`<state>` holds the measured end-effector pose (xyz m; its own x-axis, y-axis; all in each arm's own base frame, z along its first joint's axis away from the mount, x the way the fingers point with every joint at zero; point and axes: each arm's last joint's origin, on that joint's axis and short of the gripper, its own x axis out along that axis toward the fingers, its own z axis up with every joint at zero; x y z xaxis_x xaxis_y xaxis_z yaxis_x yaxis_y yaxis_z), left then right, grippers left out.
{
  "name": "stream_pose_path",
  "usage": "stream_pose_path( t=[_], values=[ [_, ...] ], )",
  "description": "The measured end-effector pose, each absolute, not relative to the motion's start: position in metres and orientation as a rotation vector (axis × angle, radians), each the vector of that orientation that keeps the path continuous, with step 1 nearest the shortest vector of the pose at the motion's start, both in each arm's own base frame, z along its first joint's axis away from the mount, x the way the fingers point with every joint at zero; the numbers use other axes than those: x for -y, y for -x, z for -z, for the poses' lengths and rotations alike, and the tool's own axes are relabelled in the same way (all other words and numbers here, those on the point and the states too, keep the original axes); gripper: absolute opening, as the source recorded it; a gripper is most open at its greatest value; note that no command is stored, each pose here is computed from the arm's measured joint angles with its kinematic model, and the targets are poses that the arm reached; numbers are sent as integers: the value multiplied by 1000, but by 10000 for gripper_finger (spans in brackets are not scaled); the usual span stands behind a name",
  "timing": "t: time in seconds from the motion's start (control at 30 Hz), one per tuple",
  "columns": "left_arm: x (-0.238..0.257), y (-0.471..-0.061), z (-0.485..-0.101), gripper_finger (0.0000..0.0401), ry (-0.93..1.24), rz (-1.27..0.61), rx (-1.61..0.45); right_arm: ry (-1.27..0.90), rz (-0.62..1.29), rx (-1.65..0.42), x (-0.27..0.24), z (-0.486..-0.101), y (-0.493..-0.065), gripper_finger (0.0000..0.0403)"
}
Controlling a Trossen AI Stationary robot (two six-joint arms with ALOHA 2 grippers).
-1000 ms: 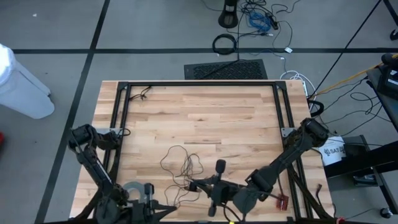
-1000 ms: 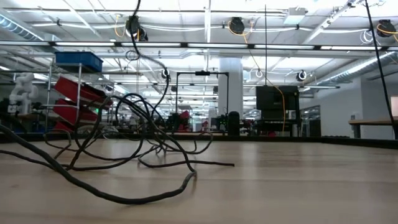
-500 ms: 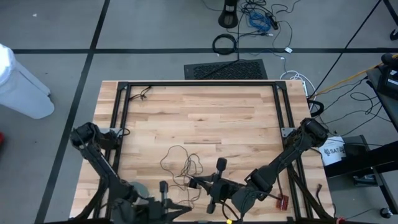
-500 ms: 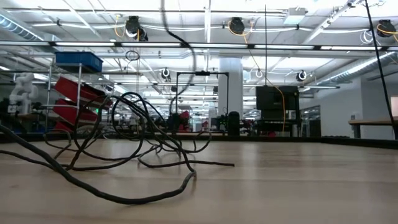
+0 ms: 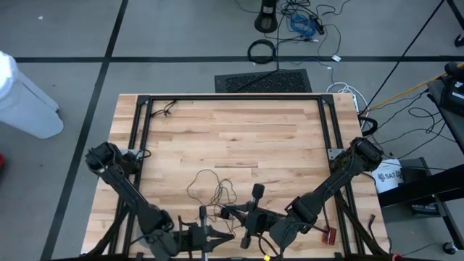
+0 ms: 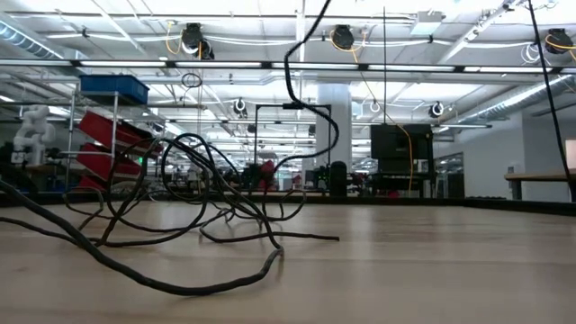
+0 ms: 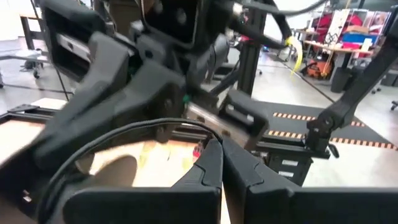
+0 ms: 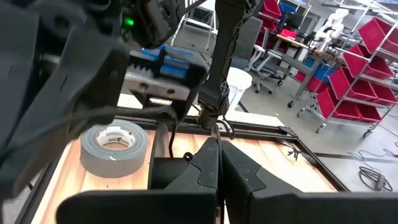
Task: Coil cords
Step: Coil the black wire onto the spool
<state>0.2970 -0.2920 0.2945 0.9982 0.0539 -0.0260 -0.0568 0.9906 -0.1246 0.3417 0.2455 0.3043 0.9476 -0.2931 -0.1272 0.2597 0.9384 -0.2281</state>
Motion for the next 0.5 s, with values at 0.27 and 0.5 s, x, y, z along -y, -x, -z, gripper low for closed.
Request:
stream_pose_path(
  t=[0.27,0.5],
  values=[
    [287,-307,-285,1,149,-91,-39,197,279,-154,-246,-305,-342,0],
    [281,-313,-281,1,169,-115,-63,191,278,-149,-246,-306,-342,0]
  ],
)
